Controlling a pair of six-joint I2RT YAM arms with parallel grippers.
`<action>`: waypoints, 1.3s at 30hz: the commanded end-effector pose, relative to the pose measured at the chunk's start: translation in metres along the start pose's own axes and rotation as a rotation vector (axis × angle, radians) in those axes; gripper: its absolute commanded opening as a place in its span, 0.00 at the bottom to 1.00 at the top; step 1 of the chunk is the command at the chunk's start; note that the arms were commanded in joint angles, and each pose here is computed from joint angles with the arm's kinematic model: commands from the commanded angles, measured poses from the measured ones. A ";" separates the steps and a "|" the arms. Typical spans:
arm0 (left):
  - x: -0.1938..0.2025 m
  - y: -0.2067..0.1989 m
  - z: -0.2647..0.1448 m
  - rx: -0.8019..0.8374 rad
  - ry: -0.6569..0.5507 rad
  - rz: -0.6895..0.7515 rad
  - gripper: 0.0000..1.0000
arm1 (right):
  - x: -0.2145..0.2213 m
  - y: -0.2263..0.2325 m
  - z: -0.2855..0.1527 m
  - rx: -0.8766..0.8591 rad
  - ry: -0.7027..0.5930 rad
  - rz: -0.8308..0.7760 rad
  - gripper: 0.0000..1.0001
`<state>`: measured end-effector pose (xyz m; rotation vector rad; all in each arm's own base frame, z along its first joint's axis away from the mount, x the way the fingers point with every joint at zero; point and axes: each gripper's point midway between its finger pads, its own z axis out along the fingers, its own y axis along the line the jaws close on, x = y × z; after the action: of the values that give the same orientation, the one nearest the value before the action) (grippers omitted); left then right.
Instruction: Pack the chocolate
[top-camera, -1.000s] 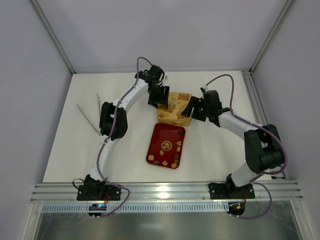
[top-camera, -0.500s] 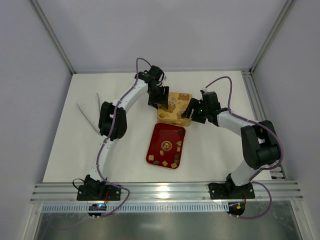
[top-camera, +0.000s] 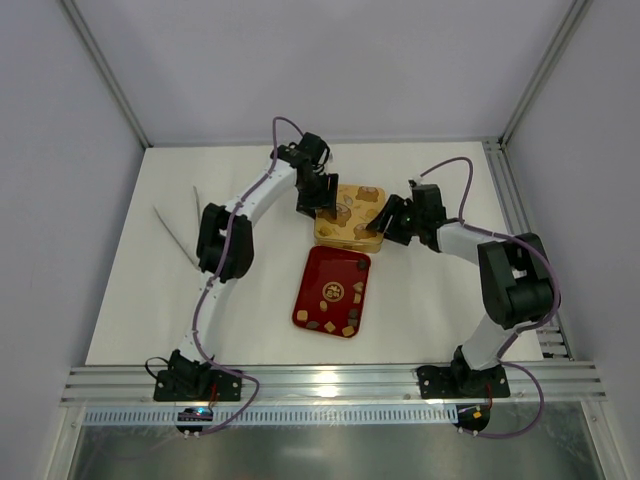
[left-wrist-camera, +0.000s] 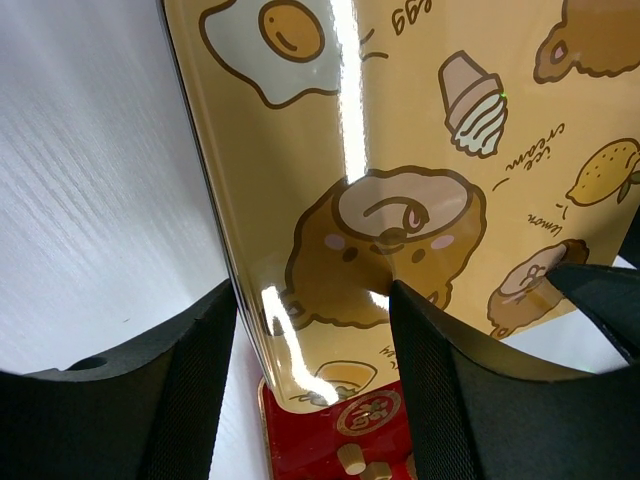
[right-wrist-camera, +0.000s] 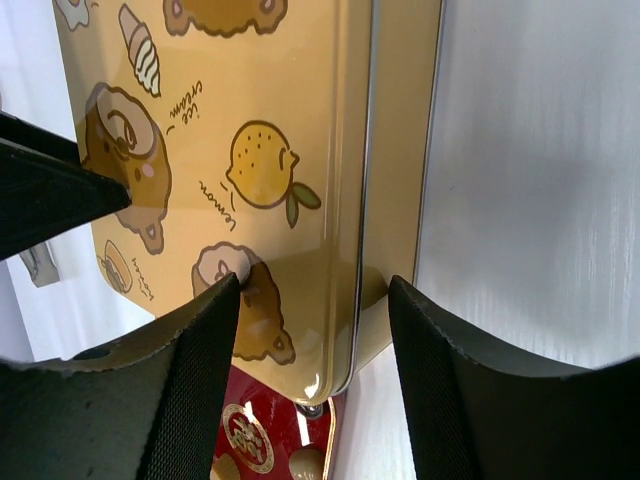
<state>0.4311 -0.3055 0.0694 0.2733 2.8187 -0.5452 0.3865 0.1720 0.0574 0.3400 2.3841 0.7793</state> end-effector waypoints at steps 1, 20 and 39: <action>0.034 0.029 0.020 -0.134 0.101 -0.006 0.60 | 0.012 -0.017 0.010 0.042 0.045 0.023 0.61; 0.021 0.023 0.007 -0.083 0.058 -0.031 0.63 | -0.069 -0.011 0.053 0.062 0.021 0.035 0.77; 0.022 0.025 0.007 -0.068 0.064 -0.071 0.61 | -0.070 -0.038 0.075 0.179 0.069 0.026 0.47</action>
<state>0.4249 -0.2983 0.0697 0.2036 2.8460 -0.5676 0.5156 0.1572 0.0659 0.4050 2.3566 0.7239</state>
